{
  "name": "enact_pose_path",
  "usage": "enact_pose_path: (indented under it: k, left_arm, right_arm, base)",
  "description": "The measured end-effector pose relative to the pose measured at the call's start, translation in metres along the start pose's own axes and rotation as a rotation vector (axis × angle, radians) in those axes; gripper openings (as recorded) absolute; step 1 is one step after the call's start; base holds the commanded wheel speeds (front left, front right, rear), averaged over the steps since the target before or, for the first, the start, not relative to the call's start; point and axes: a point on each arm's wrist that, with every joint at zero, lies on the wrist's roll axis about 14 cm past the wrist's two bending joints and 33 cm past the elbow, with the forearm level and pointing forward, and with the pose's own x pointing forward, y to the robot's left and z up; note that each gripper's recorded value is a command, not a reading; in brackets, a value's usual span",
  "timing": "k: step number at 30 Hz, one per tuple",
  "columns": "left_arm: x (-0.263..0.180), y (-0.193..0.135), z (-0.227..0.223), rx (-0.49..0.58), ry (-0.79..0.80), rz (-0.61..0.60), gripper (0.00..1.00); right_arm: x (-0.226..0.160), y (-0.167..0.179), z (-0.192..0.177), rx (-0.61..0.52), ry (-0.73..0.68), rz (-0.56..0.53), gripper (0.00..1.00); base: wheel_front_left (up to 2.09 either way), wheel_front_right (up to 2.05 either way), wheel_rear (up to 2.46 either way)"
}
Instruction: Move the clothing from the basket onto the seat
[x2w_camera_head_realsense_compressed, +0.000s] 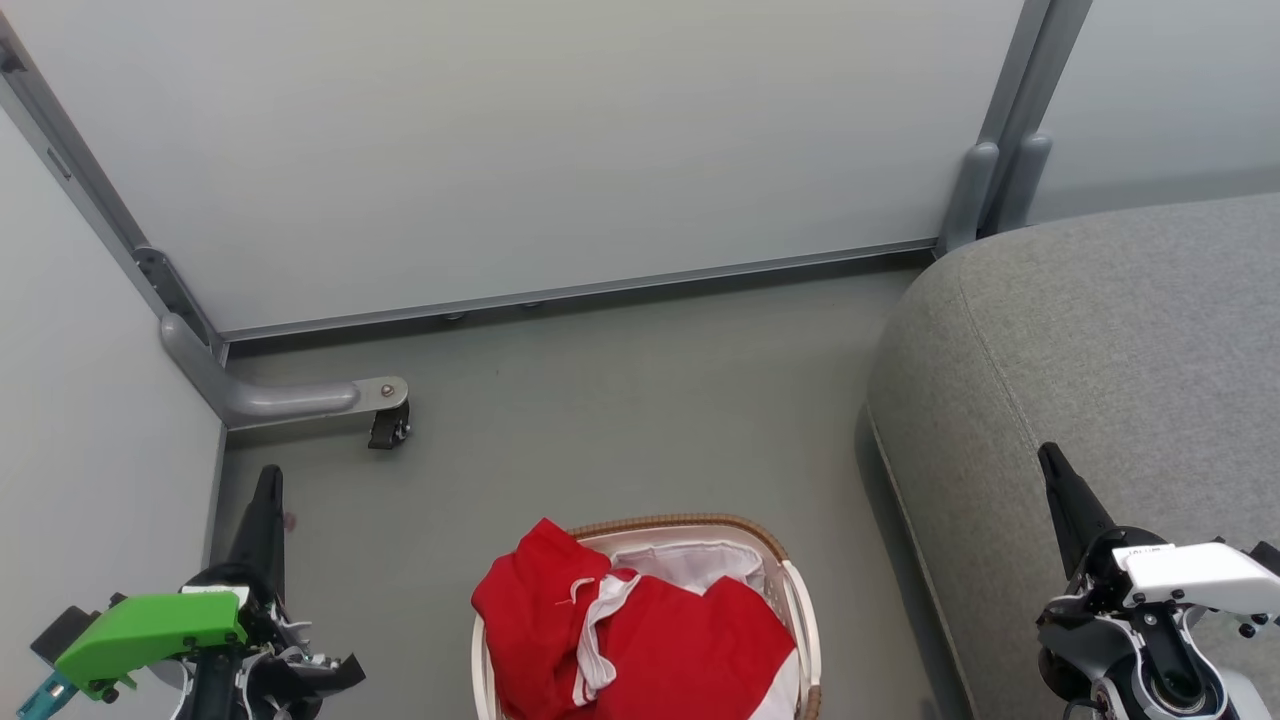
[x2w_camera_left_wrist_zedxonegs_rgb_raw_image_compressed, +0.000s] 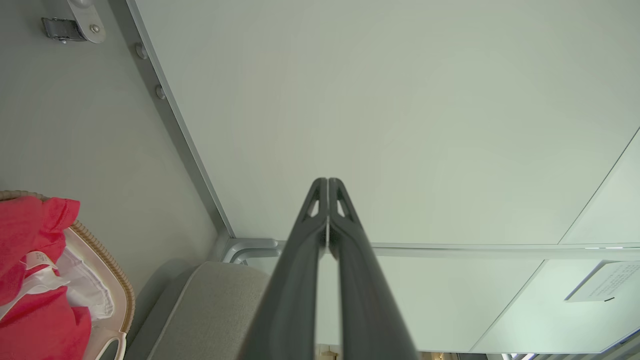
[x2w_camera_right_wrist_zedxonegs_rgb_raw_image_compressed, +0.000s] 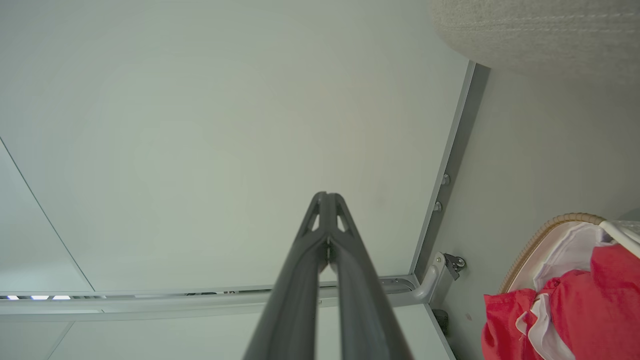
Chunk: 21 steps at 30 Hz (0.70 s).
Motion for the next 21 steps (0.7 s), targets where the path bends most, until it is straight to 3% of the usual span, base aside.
enact_pose_path:
  k: [1,8,21]
  left_arm:
    - [0.0,0.0,0.0,0.0,0.0,0.0,1.0]
    - [-0.014,0.034,-0.004,-0.014,0.001,0.102,1.0]
    - [-0.014,0.033,-0.016,0.043,0.008,0.103,1.0]
  right_arm:
    - [0.0,0.0,0.0,0.0,0.0,0.0,1.0]
    - [-0.011,-0.029,-0.005,0.021,0.001,-0.087,1.0]
    - [-0.013,-0.034,-0.003,-0.057,-0.034,-0.105,1.0]
  base:
    - [0.0,0.0,0.0]
    - [0.0,0.0,0.0]
    - [0.0,0.0,0.0]
